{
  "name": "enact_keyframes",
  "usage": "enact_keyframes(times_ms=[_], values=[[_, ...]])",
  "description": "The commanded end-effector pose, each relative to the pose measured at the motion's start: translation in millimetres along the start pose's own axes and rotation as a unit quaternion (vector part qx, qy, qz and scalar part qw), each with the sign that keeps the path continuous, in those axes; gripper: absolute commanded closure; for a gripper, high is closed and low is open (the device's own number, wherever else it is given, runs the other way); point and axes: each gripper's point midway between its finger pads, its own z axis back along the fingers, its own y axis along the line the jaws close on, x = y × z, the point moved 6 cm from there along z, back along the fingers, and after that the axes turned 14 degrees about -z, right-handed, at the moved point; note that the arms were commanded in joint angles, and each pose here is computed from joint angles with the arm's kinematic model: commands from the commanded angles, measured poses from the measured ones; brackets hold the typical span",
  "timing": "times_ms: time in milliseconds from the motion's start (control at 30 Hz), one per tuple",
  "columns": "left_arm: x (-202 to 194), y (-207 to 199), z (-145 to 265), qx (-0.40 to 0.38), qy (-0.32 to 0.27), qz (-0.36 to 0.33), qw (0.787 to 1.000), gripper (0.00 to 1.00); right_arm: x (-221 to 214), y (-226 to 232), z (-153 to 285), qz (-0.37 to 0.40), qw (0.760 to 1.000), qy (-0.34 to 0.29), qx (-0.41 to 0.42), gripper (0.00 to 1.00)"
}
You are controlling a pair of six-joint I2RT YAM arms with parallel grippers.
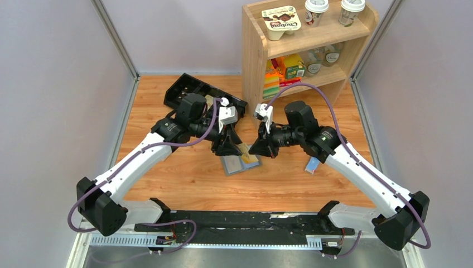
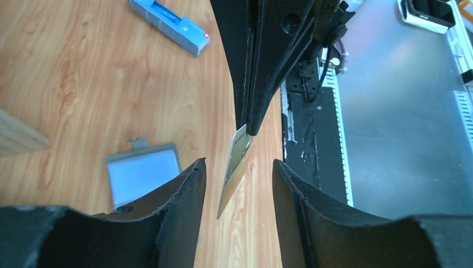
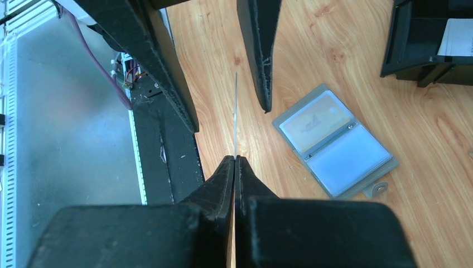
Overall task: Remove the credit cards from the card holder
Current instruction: Place the credit card in the storage box.
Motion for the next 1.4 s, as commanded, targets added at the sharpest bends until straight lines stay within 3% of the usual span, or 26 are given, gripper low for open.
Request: enact_keyframes(times_ms=[0,200,267,333,400,467,600,700,800,1000,1167,1367], values=[[18.5,-1.2,-0.7,-0.037,-0.034,-0.028,0.998,0.48,15.7,12.6,5.2,0.038,0.999,-0.018,0.024,1.0],[14.8,1.0,-3.7,-0.046,-0.024,-0.018,0.998,0.98,16.1,9.0,1.8,0.041,0.999,-0.015,0.019,1.0],[12.7,3.7,-1.8,-0.03,-0.011,-0.021,0.999,1.0,16.3,6.3,0.2,0.036,0.999,-0.017,0.012,0.93],[7.9,9.0,2.4,-0.004,0.004,-0.018,1.0,1.0,17.7,2.1,-1.6,0.028,0.999,-0.022,-0.002,0.78],[1.4,20.0,11.1,0.037,0.016,-0.001,0.999,1.0,18.7,-4.7,-3.2,0.013,0.999,-0.025,-0.022,0.48],[-7.1,36.1,23.6,0.078,0.012,0.021,0.997,1.0,20.6,-11.8,-3.6,-0.001,0.999,-0.033,-0.043,0.3],[-26.3,74.4,62.1,0.199,0.002,0.083,0.976,1.0,25.4,-34.4,-2.4,-0.045,0.99,-0.065,-0.121,0.13],[-50.5,101.5,94.4,0.302,0.017,0.14,0.943,1.0,25.7,-50.3,-0.4,-0.077,0.979,-0.078,-0.172,0.0],[-77.2,131.4,129.7,0.397,0.032,0.211,0.892,1.0,27.9,-62.0,1.9,-0.102,0.967,-0.1,-0.211,0.0],[-109.8,189.3,169.4,0.468,0.076,0.241,0.847,1.0,25.1,-76.7,3.6,-0.136,0.947,-0.122,-0.265,0.0],[-149.9,239.8,163.7,0.449,0.116,0.283,0.84,1.0,24.4,-79.0,4.6,-0.123,0.945,-0.145,-0.266,0.0],[-174.6,276.7,146.2,0.386,0.111,0.318,0.859,0.99,14.2,-79.3,-6.2,-0.133,0.954,-0.125,-0.237,0.0]])
